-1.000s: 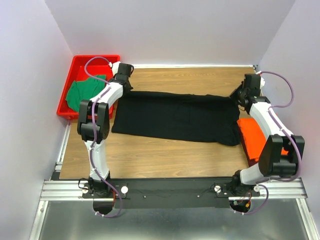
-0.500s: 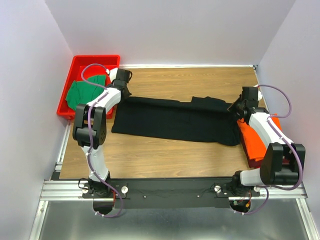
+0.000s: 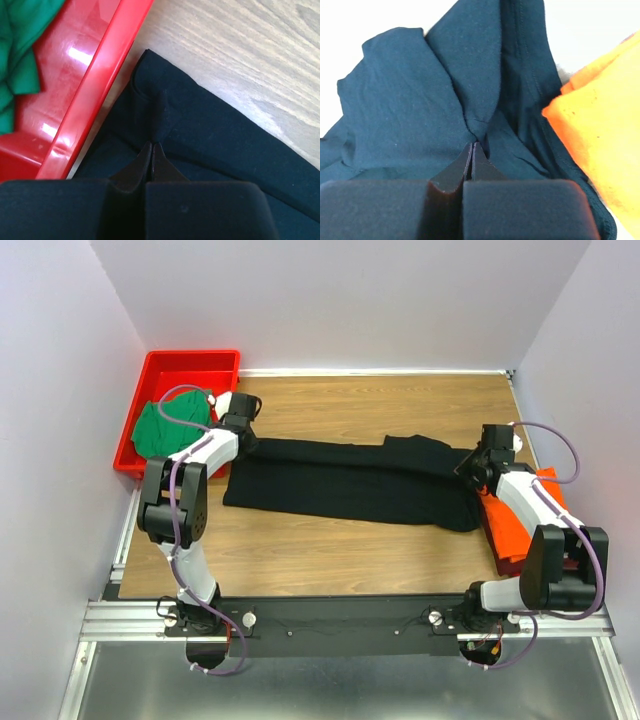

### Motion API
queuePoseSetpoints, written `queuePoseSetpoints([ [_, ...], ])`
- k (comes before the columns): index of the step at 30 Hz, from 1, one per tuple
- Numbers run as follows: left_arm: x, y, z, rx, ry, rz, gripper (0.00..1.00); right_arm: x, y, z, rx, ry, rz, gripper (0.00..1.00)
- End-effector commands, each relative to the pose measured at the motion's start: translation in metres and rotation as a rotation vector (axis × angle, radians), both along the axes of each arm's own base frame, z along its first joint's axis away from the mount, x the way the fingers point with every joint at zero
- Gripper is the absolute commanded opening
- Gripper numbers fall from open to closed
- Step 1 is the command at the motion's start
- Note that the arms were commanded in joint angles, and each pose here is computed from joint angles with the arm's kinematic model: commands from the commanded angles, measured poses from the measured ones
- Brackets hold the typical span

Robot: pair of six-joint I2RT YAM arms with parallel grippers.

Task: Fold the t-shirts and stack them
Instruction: Fold the tshirt

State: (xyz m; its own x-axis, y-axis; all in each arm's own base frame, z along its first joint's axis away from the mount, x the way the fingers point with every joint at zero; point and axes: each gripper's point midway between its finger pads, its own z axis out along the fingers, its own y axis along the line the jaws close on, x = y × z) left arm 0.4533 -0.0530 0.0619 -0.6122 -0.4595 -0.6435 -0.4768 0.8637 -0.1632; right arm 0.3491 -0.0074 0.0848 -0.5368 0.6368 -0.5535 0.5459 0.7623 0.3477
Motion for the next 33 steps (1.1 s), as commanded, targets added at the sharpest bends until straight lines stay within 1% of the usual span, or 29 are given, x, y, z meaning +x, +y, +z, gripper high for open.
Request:
queuePoseSetpoints([
  [1,0.004,-0.004,0.023,-0.038,-0.077,0.011,0.0,-0.012,-0.006,-0.003,0.005,0.017,-0.029,0.0],
  [8,-0.004,-0.004,0.016,-0.046,-0.064,0.014,0.0,-0.021,-0.008,-0.013,0.017,0.042,-0.039,0.0],
  [17,-0.011,-0.002,0.025,-0.053,-0.09,0.022,0.0,-0.022,-0.01,-0.014,0.039,0.042,-0.046,0.0],
  [22,-0.02,-0.003,0.018,-0.072,-0.084,0.025,0.0,-0.028,-0.009,-0.023,0.043,0.067,-0.048,0.01],
  [24,-0.028,-0.006,0.011,-0.092,-0.07,0.016,0.01,-0.03,-0.008,-0.026,0.052,0.076,-0.045,0.03],
  [26,-0.03,-0.009,0.015,-0.116,-0.096,0.012,0.13,-0.03,-0.005,-0.027,0.064,0.078,-0.034,0.13],
  [27,-0.034,-0.01,0.015,-0.128,-0.103,0.009,0.22,-0.028,-0.004,-0.024,0.066,0.069,-0.029,0.19],
  [28,-0.036,-0.01,0.015,-0.132,-0.105,0.007,0.28,-0.027,-0.004,-0.021,0.064,0.062,-0.02,0.3],
  [30,-0.04,-0.011,0.017,-0.139,-0.109,0.004,0.42,-0.024,-0.004,-0.014,0.059,0.038,-0.008,0.41],
  [31,-0.043,-0.01,0.02,-0.141,-0.119,0.004,0.52,-0.022,-0.005,-0.006,0.052,0.013,-0.004,0.46],
  [32,-0.045,-0.01,0.023,-0.143,-0.127,0.004,0.57,-0.02,-0.005,0.0,0.041,-0.005,0.008,0.52],
  [33,-0.047,-0.009,0.024,-0.144,-0.132,0.006,0.61,-0.018,-0.006,0.005,0.034,-0.02,0.013,0.52],
])
